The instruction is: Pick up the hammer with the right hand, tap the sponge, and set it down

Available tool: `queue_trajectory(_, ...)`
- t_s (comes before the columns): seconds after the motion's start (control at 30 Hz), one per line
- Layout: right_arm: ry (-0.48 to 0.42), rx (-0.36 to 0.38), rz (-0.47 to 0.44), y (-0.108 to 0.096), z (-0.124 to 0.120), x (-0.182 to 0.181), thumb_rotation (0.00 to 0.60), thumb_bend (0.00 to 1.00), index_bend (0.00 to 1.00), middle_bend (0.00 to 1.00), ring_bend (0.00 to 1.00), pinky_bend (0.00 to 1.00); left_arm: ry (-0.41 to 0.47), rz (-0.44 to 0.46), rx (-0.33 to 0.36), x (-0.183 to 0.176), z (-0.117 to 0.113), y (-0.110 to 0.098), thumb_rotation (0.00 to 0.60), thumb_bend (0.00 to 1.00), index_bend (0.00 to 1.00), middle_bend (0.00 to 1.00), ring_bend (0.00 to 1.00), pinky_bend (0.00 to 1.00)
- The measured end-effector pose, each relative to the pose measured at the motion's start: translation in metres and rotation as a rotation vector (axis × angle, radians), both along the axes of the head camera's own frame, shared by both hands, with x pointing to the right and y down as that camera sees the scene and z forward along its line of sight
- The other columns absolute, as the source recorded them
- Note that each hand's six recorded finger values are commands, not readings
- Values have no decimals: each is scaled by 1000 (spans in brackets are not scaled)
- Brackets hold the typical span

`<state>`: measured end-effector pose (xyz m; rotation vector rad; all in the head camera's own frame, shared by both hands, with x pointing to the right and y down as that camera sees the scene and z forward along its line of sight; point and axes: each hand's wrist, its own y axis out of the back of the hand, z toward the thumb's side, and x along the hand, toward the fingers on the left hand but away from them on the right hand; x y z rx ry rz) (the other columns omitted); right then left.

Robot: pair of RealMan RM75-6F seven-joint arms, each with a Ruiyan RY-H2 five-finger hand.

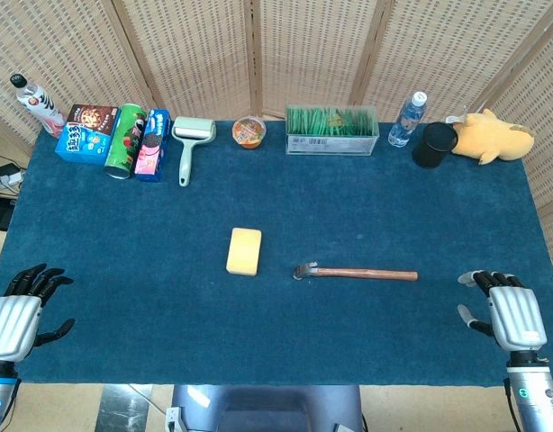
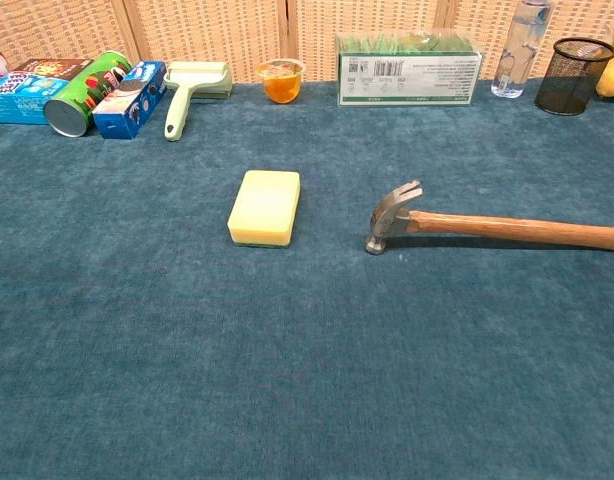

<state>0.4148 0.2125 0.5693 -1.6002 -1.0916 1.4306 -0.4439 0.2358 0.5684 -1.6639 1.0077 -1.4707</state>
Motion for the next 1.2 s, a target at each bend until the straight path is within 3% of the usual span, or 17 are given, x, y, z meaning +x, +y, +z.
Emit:
queue_trajectory(0.67,-71,-34,25,1,7,-1,600,304,371,444,425,381,13,-3,13,-4,-7,1,600,234,292,210,105,111)
queue_trajectory(0.8,-96,-57,24,-1,12,-5,600,229,371,444,423,383,25,20,17,-1,-13,-3,600,235,292,210,105,111)
queue_trajectory(1.0,-161,-74,-45,-13,21,-31,600,197,417,444,434,419,49,46,32,7,-22,-9,600,235,292,210,106,111)
queue_trajectory(1.2,-218,-64,-107,-32,30,-64,600,243,440,444,429,393,60,73,35,14,-27,-16,600,234,293,210,106,111)
